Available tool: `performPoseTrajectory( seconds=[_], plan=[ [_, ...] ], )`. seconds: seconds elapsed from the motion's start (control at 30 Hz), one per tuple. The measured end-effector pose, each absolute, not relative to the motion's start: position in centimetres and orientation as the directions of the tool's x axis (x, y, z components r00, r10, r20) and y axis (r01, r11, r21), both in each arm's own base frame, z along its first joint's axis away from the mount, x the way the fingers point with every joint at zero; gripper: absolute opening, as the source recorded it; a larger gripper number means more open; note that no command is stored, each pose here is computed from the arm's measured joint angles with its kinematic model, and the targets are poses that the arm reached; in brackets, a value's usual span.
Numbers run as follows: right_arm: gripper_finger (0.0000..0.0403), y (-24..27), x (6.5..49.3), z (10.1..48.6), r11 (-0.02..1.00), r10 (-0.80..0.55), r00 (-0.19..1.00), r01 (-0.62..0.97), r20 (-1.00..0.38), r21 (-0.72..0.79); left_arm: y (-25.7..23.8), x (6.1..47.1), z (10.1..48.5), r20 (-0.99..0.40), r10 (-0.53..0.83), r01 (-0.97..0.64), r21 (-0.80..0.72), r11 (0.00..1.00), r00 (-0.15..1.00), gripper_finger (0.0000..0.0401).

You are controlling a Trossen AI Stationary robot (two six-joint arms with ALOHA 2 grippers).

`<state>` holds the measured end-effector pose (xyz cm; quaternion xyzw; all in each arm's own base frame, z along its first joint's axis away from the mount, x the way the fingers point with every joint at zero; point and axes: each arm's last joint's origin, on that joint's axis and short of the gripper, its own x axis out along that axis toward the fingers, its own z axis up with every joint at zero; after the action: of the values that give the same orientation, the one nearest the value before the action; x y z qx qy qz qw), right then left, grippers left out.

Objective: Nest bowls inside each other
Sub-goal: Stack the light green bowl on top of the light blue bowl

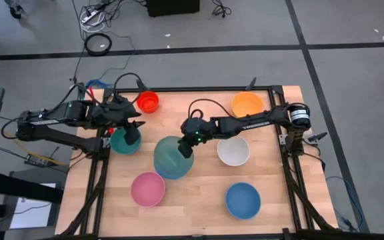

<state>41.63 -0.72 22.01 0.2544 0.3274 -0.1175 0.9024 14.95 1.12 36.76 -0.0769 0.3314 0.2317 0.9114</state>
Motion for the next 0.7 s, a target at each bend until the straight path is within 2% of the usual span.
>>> performPoseTrajectory(
  seconds=[0.3,0.7],
  plan=[
    [0.0006,-0.62,41.83,20.75,0.885,-0.071,0.726,0.362,-0.684,0.292,1.12,14.95,36.75,-0.641,0.371,-0.473,0.014,0.881,0.672,0.0182],
    [0.0102,-0.48,41.86,20.77,0.887,-0.080,0.728,0.364,-0.680,0.285,1.12,14.95,36.76,-0.640,0.371,-0.473,0.013,0.881,0.673,0.0182]
  ],
)
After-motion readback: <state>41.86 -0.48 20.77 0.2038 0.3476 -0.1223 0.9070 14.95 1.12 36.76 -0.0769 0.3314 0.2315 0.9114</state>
